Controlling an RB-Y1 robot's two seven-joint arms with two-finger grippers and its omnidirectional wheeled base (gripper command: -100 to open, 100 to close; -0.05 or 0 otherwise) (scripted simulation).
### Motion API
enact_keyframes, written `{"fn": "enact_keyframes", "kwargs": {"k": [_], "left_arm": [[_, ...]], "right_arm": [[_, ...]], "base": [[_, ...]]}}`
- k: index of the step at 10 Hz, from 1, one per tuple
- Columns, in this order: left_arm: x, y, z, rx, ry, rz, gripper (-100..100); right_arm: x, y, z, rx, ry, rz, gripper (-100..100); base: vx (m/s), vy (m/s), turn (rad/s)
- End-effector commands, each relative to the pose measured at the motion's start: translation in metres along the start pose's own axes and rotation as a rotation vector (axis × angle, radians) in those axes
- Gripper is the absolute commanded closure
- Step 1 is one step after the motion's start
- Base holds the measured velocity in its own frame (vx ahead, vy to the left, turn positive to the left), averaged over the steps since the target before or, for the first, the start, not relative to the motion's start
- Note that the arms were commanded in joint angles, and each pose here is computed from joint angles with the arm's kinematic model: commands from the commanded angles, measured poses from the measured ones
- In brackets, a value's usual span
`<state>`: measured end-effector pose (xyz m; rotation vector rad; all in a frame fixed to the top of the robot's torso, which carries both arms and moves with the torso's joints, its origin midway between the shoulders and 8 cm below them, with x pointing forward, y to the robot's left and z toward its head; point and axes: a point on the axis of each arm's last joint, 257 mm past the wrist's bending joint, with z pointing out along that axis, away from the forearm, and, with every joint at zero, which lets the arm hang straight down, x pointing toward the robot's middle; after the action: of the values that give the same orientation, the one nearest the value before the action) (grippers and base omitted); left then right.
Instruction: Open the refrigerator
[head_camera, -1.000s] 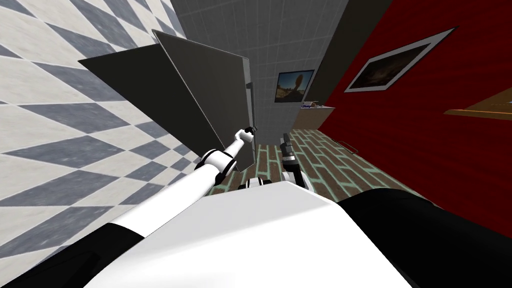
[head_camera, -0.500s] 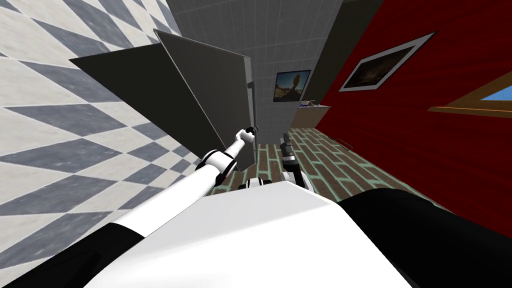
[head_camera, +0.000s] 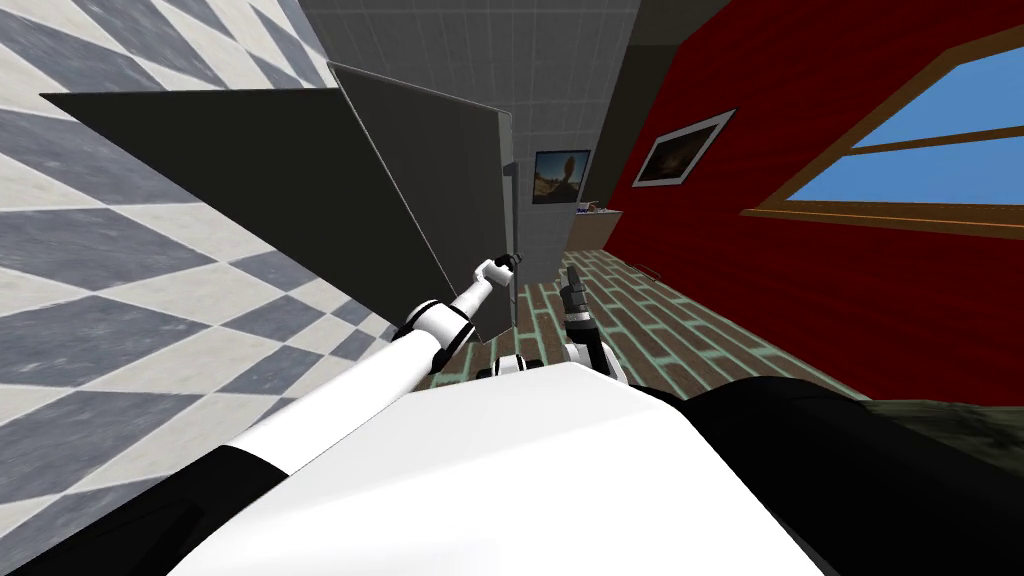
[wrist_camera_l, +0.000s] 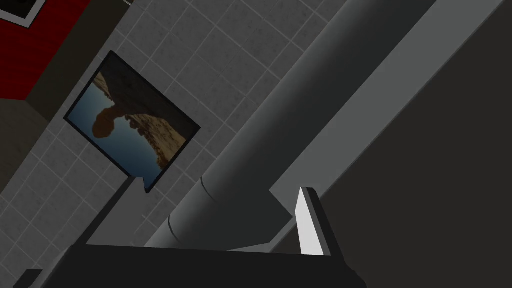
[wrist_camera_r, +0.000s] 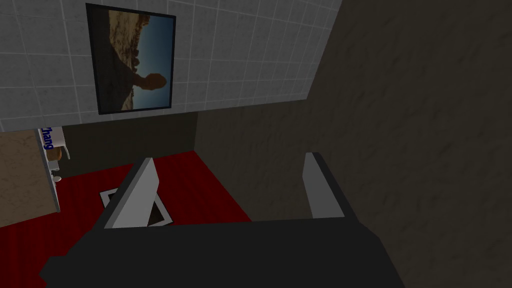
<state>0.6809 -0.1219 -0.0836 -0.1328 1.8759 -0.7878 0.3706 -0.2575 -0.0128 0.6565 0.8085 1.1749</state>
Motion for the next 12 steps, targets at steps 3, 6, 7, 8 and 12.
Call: {"fn": "enact_keyframes", "kwargs": {"k": [3,6,7,8,12], "left_arm": [[-0.019,-0.03,-0.003,0.008,0.005,0.002,-100],[-0.019,-0.031,-0.003,-0.007,0.017,0.005,-100],[-0.021,-0.031,-0.003,-0.008,0.017,0.008,0],[-0.02,-0.03,-0.003,-0.01,0.018,0.009,0],[-0.016,-0.027,-0.002,-0.016,0.024,0.009,0]], "right_arm": [[0.0,0.0,0.0,0.0,0.0,0.0,0],[0.0,0.0,0.0,0.0,0.0,0.0,0],[0.0,0.0,0.0,0.0,0.0,0.0,0],[0.0,0.0,0.0,0.0,0.0,0.0,0],[0.0,0.0,0.0,0.0,0.0,0.0,0]], "base": [[0.007,-0.014,0.053],[0.017,0.003,0.012],[0.012,-0.004,-0.003],[0.006,-0.003,-0.004],[0.0,0.0,0.0]]}}
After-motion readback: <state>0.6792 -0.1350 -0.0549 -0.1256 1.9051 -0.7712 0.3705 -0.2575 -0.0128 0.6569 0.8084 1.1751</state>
